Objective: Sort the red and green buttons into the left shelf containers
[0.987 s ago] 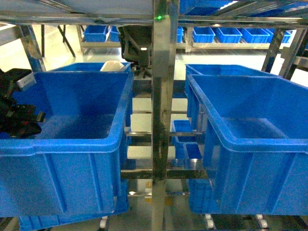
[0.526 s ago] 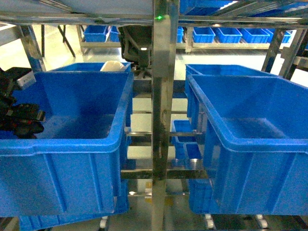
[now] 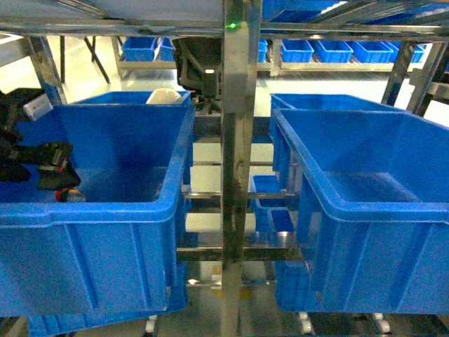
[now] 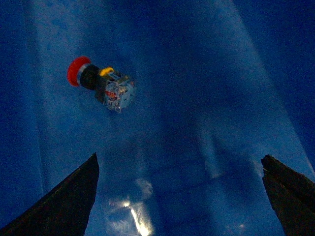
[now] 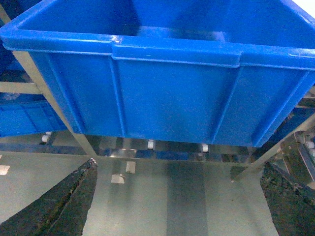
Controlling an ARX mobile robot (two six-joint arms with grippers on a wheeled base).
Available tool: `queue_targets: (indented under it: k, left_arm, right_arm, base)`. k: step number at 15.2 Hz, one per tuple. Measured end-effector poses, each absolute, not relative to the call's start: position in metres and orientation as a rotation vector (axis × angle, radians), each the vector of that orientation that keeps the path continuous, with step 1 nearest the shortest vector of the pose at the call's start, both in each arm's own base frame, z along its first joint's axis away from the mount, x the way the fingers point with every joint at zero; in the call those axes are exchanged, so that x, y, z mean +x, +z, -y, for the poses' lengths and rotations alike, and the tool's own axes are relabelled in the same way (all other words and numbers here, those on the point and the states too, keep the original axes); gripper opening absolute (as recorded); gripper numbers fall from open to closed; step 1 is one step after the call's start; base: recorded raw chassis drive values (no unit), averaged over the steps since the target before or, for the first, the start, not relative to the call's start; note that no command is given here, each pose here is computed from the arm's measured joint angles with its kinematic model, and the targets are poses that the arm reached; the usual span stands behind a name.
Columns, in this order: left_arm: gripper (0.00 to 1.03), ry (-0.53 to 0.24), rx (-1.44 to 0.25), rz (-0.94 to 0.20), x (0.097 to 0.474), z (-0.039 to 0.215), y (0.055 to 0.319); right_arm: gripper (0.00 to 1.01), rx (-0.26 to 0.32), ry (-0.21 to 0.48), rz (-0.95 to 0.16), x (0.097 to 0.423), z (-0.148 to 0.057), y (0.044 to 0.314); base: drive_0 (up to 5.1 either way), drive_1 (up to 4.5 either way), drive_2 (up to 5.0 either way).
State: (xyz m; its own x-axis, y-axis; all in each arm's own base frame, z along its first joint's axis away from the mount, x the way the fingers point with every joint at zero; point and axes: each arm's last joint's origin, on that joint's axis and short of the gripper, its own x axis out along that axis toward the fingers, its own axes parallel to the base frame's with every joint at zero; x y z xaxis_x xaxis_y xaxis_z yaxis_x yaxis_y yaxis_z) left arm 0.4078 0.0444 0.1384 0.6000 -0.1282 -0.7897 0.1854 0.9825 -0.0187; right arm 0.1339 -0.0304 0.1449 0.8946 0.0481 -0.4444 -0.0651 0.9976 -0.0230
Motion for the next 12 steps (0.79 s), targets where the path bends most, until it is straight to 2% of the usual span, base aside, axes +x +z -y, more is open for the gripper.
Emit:
queue_targets:
  k: [3, 5, 8, 10, 12]
  left_arm:
    - [0.98, -0.174, 0.060, -0.793, 0.396, -0.041, 0.179]
    - [0.98, -0.172, 0.022, -0.791, 0.379, -0.035, 0.184]
    - [0.98, -0.167, -0.019, -0.779, 0.327, -0.027, 0.189]
    - [0.98, -0.135, -0.045, -0.678, 0.287, -0.029, 0.208]
    - [0.98, -0.038, -0.088, -0.553, 0.251, -0.032, 0.222]
  right_arm:
    - [0.98, -0.038, 0.059, -0.460, 0.134, 0.030, 0.145]
    - [0.98, -0.037, 0.058, -0.460, 0.134, 0.030, 0.145]
    - [0.98, -0.037, 0.058, -0.460, 0.134, 0.030, 0.145]
    - [0.98, -0.037, 0.058, -0.460, 0.134, 0.030, 0.145]
    - [0.98, -0.037, 0.058, -0.460, 0.134, 0.030, 0.145]
  base:
    - [0.0, 0.00, 0.0]
    - [0.0, 0.00, 0.0]
    - [0.0, 0.00, 0.0]
    - [0.0, 0.00, 0.0]
    - [0.0, 0.00, 0.0]
